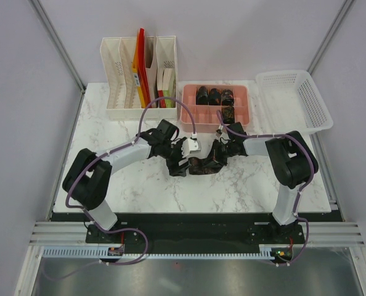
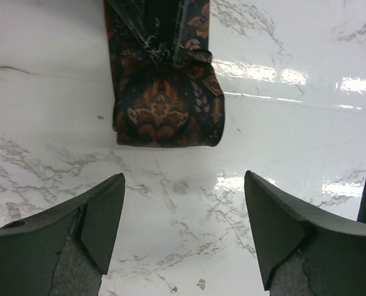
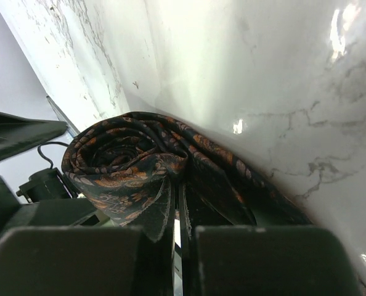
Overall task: Roll the ties
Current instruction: Roll the tie at the center of the board.
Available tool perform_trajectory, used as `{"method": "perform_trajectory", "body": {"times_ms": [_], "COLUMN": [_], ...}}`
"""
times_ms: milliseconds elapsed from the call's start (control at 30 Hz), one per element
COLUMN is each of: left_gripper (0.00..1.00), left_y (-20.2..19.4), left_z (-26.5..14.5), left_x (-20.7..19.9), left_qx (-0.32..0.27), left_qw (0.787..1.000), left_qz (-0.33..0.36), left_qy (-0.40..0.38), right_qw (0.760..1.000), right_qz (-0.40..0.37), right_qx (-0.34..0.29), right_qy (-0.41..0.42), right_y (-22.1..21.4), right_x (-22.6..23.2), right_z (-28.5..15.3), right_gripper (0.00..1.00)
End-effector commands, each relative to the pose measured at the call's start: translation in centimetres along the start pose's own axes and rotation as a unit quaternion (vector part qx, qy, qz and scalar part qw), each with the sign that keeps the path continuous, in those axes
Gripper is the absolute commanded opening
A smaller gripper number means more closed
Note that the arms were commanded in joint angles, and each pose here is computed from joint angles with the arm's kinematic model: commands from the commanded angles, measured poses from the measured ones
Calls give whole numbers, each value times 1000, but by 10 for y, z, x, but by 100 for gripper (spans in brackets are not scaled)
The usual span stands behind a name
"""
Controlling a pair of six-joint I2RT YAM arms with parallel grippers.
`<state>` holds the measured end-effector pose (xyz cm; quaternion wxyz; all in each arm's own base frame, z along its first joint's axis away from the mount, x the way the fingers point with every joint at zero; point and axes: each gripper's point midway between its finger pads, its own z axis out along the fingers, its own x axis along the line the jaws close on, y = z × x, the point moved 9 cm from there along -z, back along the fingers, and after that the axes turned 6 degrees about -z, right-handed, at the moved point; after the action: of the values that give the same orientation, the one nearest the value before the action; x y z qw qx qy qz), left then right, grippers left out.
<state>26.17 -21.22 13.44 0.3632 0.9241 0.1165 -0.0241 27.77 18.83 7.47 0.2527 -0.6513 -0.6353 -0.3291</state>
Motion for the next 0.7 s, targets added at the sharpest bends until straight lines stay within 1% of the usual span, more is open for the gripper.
{"method": "perform_trajectory", "body": {"times_ms": [0,133,300,400,500,533,600,633,667], "left_gripper": [86,91,89,87,79,71,61,55,52], "left_y": [12,13,16,15,13,12,15,15,16], "left_z": [-1,12,27,32,34,34,27,24,22], "left_x": [2,9,14,12,6,4,-1,-4,-5], "left_qx": [-61,-67,-67,-60,-50,-46,-48,-46,-42], "left_qw": [994,988,983,982,985,986,988,990,991], "left_qz": [96,139,173,176,167,159,147,131,124], "left_qy": [-3,-7,9,-2,-16,-17,-18,-19,-13], "right_qw": [992,992,993,994,995,995,995,995,996], "right_qz": [15,13,8,11,18,20,27,36,37], "right_qx": [1,5,6,7,1,2,1,3,0], "right_qy": [-126,-122,-115,-110,-103,-102,-92,-88,-80], "right_y": [-10,-10,-11,-14,-16,-20,-23,-27,-28], "right_x": [-42,-41,-37,-36,-33,-32,-28,-29,-27], "right_z": [15,16,16,19,22,24,28,30,33], "right_gripper": [0,0,0,0,0,0,0,0,0]}}
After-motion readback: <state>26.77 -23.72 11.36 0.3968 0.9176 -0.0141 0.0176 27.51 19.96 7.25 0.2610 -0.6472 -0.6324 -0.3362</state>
